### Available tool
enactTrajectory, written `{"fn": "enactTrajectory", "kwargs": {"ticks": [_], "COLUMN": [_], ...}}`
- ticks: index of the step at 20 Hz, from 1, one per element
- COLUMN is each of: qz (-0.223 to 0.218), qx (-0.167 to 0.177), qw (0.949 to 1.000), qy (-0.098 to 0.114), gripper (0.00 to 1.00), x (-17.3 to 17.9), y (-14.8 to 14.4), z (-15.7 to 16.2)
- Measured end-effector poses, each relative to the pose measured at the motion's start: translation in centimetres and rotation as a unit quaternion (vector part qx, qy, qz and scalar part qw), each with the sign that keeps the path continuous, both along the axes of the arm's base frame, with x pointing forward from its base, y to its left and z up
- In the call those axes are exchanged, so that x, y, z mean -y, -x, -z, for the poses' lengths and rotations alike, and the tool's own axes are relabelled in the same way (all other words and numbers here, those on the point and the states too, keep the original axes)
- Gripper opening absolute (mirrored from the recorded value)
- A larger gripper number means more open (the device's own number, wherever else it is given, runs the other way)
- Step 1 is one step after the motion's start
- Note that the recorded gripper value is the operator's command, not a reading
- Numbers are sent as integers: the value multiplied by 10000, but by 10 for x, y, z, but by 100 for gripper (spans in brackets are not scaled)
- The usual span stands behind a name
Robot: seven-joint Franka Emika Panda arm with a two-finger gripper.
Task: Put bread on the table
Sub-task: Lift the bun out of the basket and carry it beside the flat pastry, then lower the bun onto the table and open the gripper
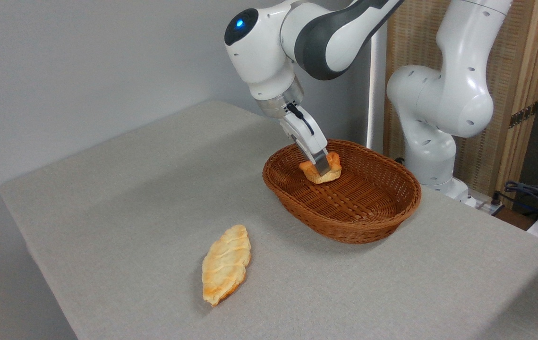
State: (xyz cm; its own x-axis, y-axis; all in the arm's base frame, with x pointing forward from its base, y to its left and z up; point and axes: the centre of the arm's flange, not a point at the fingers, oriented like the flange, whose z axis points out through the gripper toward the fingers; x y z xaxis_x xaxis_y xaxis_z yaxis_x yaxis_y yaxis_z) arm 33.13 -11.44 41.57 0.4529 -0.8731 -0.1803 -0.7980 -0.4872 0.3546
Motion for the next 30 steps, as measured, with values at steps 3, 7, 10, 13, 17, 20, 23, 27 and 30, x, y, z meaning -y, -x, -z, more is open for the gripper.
{"fn": "enactTrajectory", "kwargs": {"ticks": [3, 7, 10, 13, 17, 20, 23, 27, 30], "qz": [131, 220, 430, 402, 255, 410, 608, 720, 772], "qx": [33, 257, 660, 1250, 1997, 2094, 1998, 1950, 1917], "qw": [9999, 9994, 9966, 9912, 9795, 9769, 9779, 9781, 9783], "qy": [-105, -86, -219, -154, 36, 71, 89, 105, 109], "gripper": [18, 17, 19, 22, 43, 61, 76, 100, 100], "x": [-3, -1, -4, -9, -4, 22, 46, 59, 65], "y": [-1, -12, -31, -68, -143, -177, -184, -186, -185], "z": [0, -26, -81, -142, -143, -99, -73, -63, -59]}}
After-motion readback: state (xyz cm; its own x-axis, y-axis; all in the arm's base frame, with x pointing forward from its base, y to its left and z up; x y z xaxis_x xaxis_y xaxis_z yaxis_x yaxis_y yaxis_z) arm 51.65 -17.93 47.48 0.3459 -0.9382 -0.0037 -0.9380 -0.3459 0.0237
